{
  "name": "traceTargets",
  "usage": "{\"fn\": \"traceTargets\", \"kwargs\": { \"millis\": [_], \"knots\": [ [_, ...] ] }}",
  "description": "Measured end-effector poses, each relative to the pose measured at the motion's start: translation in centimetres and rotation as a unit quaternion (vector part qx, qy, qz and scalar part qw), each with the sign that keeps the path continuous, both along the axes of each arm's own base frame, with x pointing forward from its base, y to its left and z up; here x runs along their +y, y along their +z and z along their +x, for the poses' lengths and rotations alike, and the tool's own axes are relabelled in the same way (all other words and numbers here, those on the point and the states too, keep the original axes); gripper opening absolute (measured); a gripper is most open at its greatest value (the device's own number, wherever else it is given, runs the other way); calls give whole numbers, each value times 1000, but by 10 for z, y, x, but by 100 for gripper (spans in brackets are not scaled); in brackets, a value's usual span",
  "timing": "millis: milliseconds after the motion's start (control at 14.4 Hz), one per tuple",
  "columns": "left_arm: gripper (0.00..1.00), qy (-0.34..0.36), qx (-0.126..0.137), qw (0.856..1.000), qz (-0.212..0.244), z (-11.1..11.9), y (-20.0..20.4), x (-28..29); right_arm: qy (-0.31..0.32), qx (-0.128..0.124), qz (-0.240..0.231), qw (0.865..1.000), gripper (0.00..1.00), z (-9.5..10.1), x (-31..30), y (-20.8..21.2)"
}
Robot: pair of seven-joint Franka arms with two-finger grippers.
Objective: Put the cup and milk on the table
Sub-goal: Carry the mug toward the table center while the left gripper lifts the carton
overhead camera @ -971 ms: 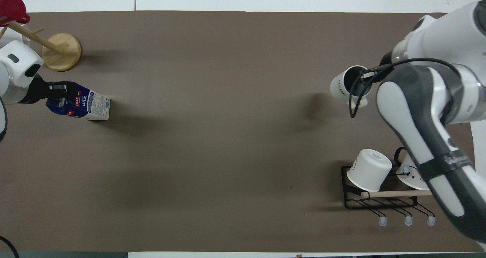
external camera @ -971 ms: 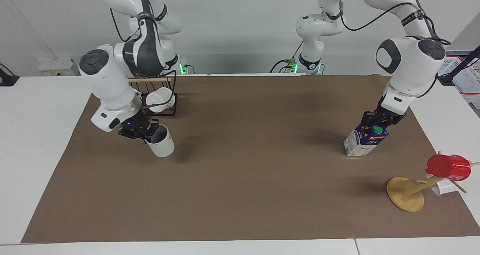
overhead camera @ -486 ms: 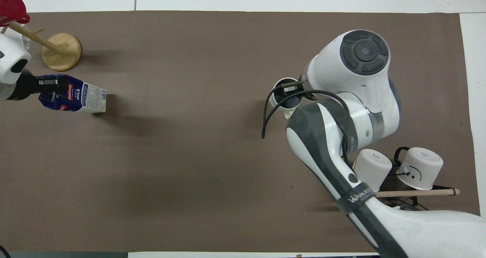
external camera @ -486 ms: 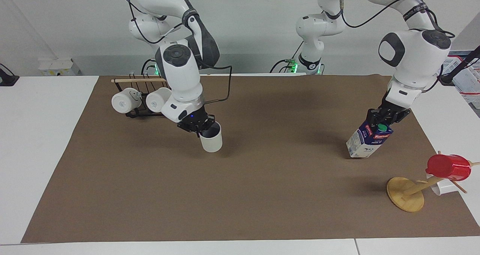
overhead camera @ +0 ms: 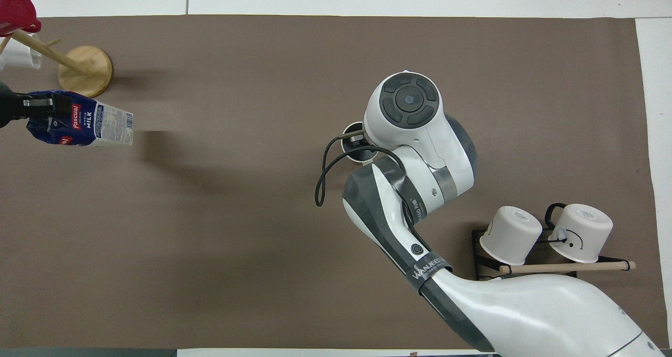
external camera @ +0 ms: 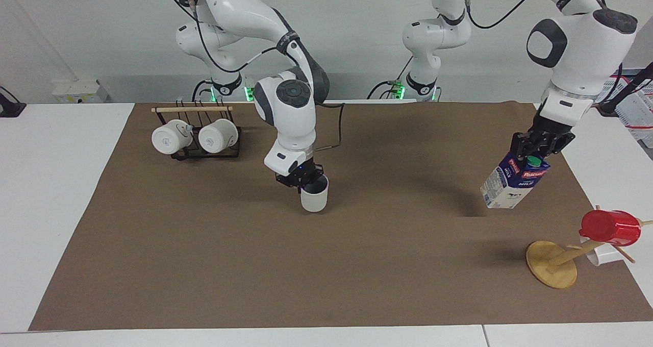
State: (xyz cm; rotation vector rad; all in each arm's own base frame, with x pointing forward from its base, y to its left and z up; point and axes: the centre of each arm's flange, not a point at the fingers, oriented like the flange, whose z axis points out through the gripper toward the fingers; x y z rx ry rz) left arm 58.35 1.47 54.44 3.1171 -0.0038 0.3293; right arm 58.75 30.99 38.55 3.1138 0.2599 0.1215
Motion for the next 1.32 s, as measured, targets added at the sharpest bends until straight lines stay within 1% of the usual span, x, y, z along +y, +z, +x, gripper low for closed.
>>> {"fn": "traceTargets", "kwargs": {
  "millis": [139, 208, 347, 624, 832, 902, 971, 1040, 1110, 1249, 1318],
  "knots": [
    [41, 0, 1, 1000, 6, 0, 0, -16, 11, 0, -1, 1000, 4, -1, -1, -4],
    [41, 5, 0, 1000, 12, 0, -1, -34, 16, 1, -1, 1000, 4, -1, -1, -4],
    [41, 18, -1, 1000, 10, -2, -2, -84, 21, 3, -3, 1000, 4, -3, -2, -10],
    [41, 10, 0, 1000, -2, -13, -12, -172, 23, 4, -3, 1000, 4, -7, -4, -22],
    [41, 7, 4, 1000, -14, -22, -33, -241, 24, -4, 1, 1000, 4, -10, -4, -26],
    [41, 6, 6, 1000, -18, -26, -37, -265, 21, -4, 2, 1000, 9, -11, -5, -28],
    [41, 5, 6, 1000, -22, -29, -40, -288, 12, -5, 3, 1000, 9, -11, -5, -26],
    [41, 6, 6, 1000, -26, -32, -41, -308, -1, -9, 6, 1000, 15, -10, -5, -23],
    [41, 10, 6, 999, -31, -35, -41, -323, -12, -14, 9, 1000, 24, -8, -6, -17],
    [41, 21, 6, 999, -38, -38, -43, -347, -34, -29, 18, 999, 49, 1, -24, 7],
    [41, 24, 6, 999, -38, -39, -46, -354, -48, -34, 20, 998, 59, 7, -40, 21]
  ]
}}
